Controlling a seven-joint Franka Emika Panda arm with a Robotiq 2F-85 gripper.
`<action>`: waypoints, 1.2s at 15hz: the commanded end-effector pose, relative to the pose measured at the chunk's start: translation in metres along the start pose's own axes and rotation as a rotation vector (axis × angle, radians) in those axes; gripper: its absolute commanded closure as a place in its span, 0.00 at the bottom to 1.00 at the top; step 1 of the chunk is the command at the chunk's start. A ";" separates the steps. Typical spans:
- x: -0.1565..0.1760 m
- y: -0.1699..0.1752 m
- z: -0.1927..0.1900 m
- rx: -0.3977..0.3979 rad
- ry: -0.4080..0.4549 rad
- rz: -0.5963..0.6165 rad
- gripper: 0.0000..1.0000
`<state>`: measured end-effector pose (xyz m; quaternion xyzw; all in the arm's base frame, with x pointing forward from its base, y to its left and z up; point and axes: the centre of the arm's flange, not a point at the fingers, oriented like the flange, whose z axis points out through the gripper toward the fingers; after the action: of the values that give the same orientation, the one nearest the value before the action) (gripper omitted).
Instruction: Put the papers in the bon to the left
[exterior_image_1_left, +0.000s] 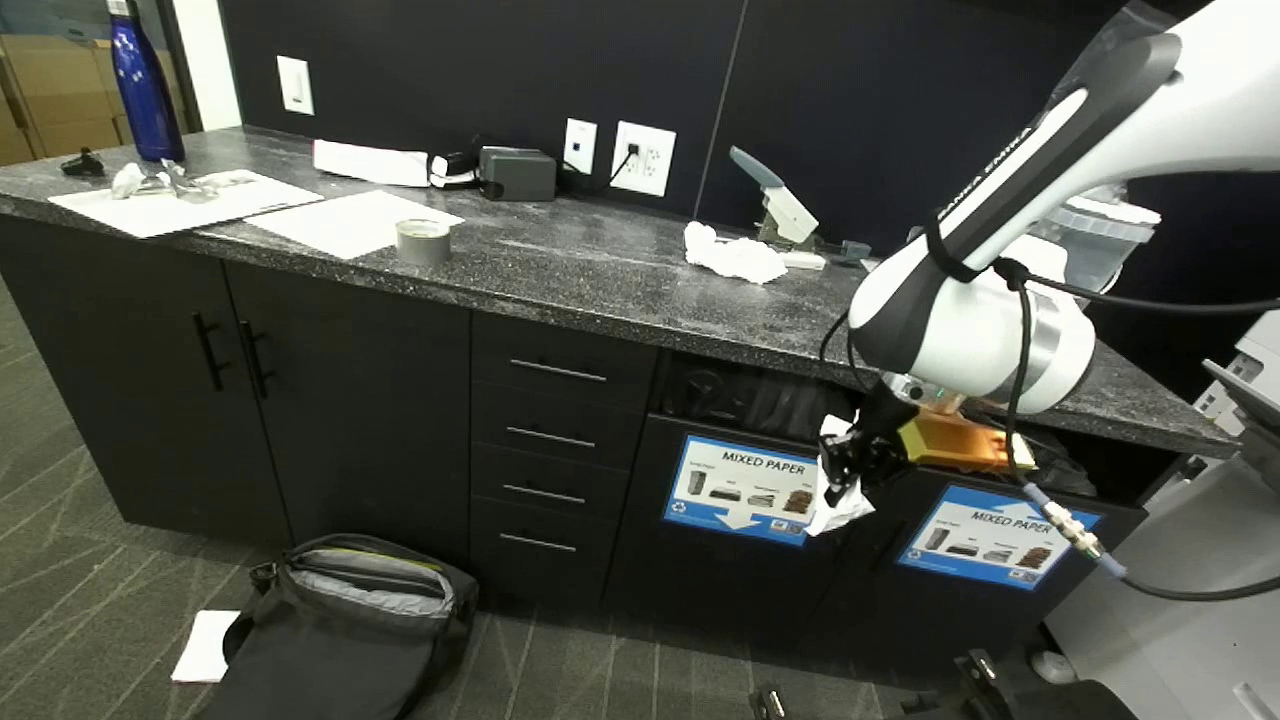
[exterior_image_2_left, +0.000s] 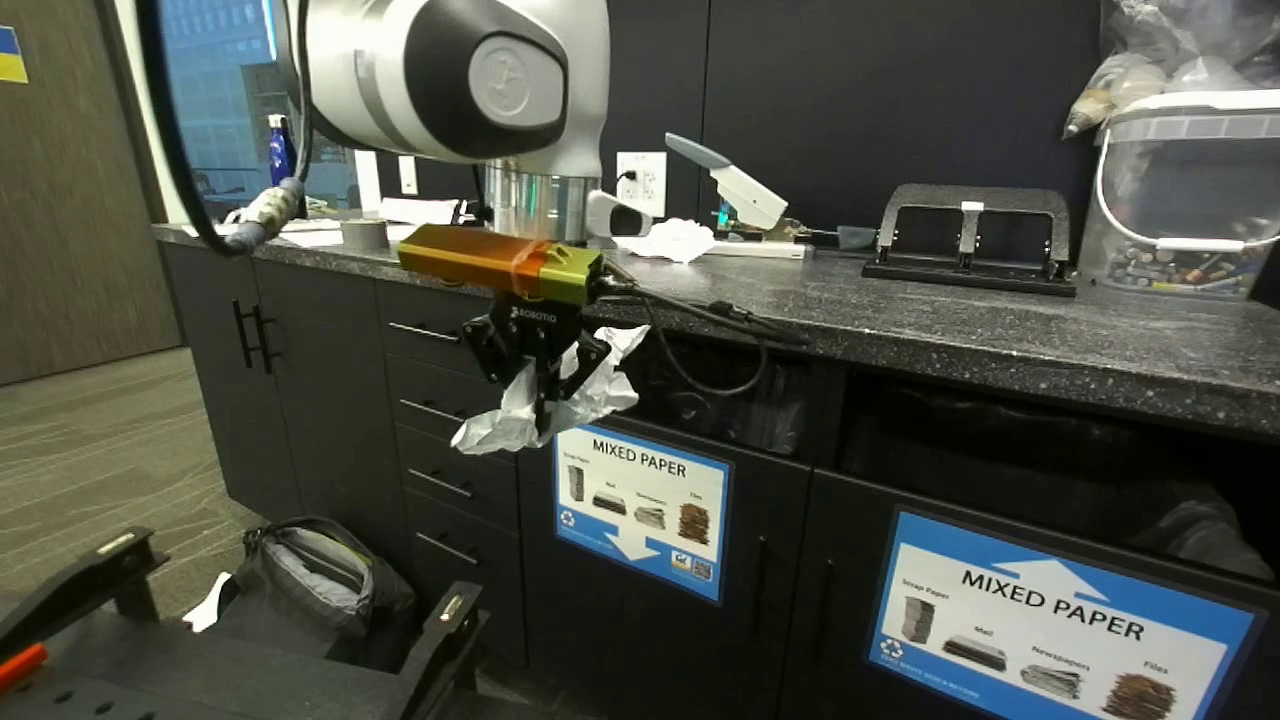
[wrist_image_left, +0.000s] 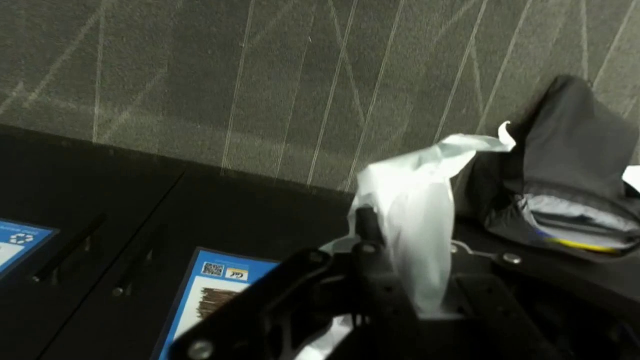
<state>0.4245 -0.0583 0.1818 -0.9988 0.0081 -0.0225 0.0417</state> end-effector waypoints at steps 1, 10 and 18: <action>0.003 -0.001 0.028 0.010 0.191 0.073 0.82; 0.097 0.019 0.085 -0.084 0.675 0.161 0.82; 0.135 0.058 0.151 -0.026 0.913 0.300 0.81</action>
<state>0.5321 -0.1036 0.0530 -0.9043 0.1439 -0.4016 0.0177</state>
